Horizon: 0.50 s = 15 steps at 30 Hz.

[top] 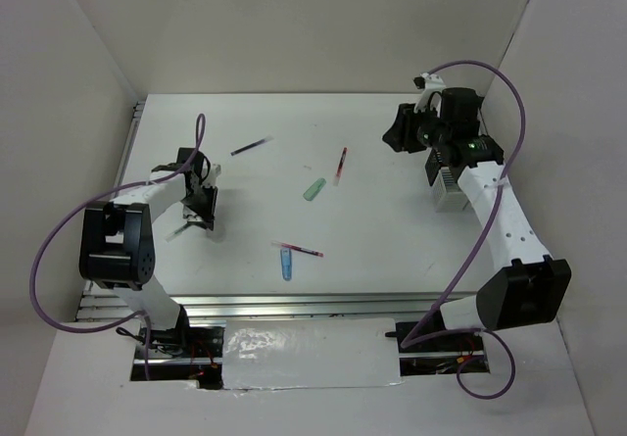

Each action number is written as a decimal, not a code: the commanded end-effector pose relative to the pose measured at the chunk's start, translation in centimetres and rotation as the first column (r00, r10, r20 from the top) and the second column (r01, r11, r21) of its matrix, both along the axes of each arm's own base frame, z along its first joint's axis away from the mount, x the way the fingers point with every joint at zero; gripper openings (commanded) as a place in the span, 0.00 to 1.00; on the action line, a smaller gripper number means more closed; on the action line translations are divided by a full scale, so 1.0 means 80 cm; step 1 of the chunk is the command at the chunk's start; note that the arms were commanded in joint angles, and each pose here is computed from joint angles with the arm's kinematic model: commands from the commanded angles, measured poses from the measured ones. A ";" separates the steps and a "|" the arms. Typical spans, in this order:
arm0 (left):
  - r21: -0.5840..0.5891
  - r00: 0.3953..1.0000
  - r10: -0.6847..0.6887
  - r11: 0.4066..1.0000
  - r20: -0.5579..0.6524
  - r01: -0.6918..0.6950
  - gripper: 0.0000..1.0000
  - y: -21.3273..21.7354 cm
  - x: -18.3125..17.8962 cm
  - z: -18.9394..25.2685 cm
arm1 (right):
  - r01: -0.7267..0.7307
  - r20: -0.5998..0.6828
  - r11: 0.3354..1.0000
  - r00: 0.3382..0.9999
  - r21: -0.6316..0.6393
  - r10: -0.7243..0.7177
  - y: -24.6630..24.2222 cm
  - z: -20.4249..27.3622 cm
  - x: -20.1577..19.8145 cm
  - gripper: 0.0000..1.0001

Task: Sort the stationery into containers
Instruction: Pick up the stationery from the center of the board.

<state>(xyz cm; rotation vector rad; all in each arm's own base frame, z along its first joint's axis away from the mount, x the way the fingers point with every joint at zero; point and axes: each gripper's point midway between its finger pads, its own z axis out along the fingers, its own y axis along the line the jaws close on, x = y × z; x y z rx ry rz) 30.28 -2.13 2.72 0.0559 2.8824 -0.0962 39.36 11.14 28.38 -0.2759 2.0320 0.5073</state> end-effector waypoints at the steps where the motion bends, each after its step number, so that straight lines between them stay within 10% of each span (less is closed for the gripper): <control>1: -0.060 1.000 -0.019 0.998 -0.016 0.018 0.29 -0.012 -0.001 -0.003 | -0.072 0.002 0.994 0.997 0.077 0.072 0.025 0.014 -0.027 0.47; 15: -0.370 0.942 -0.039 0.913 0.333 0.169 0.11 -0.116 0.091 0.164 | -0.234 -0.064 0.939 0.964 0.251 0.258 0.150 0.027 -0.037 0.65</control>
